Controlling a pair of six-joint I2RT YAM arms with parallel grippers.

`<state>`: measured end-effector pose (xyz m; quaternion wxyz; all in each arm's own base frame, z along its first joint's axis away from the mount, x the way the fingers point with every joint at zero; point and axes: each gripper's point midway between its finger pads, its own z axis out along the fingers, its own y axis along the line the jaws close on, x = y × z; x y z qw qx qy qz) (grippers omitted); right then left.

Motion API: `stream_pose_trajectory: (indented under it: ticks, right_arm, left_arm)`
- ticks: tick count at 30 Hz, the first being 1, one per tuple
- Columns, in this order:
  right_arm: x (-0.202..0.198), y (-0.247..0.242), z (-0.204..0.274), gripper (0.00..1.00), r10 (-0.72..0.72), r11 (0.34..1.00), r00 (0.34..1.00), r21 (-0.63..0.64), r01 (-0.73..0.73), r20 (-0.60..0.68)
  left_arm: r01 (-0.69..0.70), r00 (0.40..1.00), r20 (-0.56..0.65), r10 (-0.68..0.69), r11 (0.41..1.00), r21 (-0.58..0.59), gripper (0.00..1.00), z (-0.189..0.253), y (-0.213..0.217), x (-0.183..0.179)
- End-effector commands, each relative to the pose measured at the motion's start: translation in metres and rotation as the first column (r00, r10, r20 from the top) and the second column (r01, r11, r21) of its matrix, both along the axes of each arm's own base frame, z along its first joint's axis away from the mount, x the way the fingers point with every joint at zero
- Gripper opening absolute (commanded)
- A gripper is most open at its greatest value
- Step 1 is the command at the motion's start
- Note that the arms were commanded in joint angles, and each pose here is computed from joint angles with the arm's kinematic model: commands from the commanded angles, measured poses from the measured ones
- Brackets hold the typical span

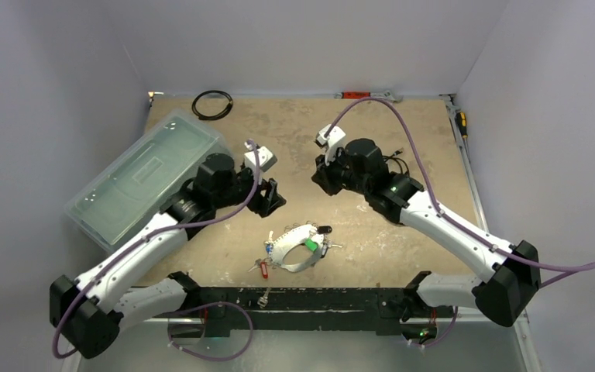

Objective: Put the keys on the keyring

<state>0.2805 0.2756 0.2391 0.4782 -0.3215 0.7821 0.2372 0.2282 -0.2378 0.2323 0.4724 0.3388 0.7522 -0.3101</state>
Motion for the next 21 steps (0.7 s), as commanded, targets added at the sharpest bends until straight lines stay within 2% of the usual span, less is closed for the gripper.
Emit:
stream_pose_trajectory:
  ticks: [1,4,7,9,12,15,18,21]
  right_arm:
    - [0.008,-0.021,-0.014,0.21,-0.207,0.976,0.976,0.057,0.21,-0.063]
    - [0.004,-0.031,-0.038,0.36,-0.27,0.96,0.956,0.039,0.276,-0.118]
    - [-0.002,-0.032,-0.051,0.5,-0.283,0.954,0.945,0.05,0.295,-0.163]
    - [-0.006,-0.03,-0.06,0.58,-0.279,0.955,0.941,0.051,0.293,-0.194]
    - [-0.011,-0.023,-0.074,0.6,-0.239,0.967,0.941,0.035,0.254,-0.24]
    - [-0.021,-0.009,-0.086,0.62,-0.144,0.987,0.949,0.034,0.16,-0.281]
    - [-0.031,0.005,-0.094,0.64,-0.039,0.996,0.95,0.066,0.062,-0.309]
    - [-0.046,0.027,-0.102,0.64,0.141,0.988,0.933,0.105,-0.112,-0.33]
  left_arm:
    - [-0.186,0.951,-0.235,0.201,0.979,0.085,0.59,-0.045,0.003,0.021]
    - [-0.203,0.899,-0.364,0.243,0.968,0.144,0.5,-0.077,-0.004,0.023]
    - [-0.281,0.822,-0.464,0.331,0.944,0.174,0.42,-0.1,-0.011,0.028]
    - [-0.337,0.764,-0.504,0.403,0.915,0.222,0.4,-0.113,-0.011,0.031]
    - [-0.417,0.671,-0.545,0.503,0.864,0.283,0.4,-0.132,-0.008,0.034]
    - [-0.455,0.606,-0.575,0.55,0.832,0.317,0.37,-0.146,-0.012,0.034]
    - [-0.469,0.581,-0.565,0.586,0.808,0.356,0.36,-0.153,-0.017,0.031]
    - [-0.509,0.569,-0.511,0.644,0.764,0.397,0.34,-0.151,-0.008,0.036]
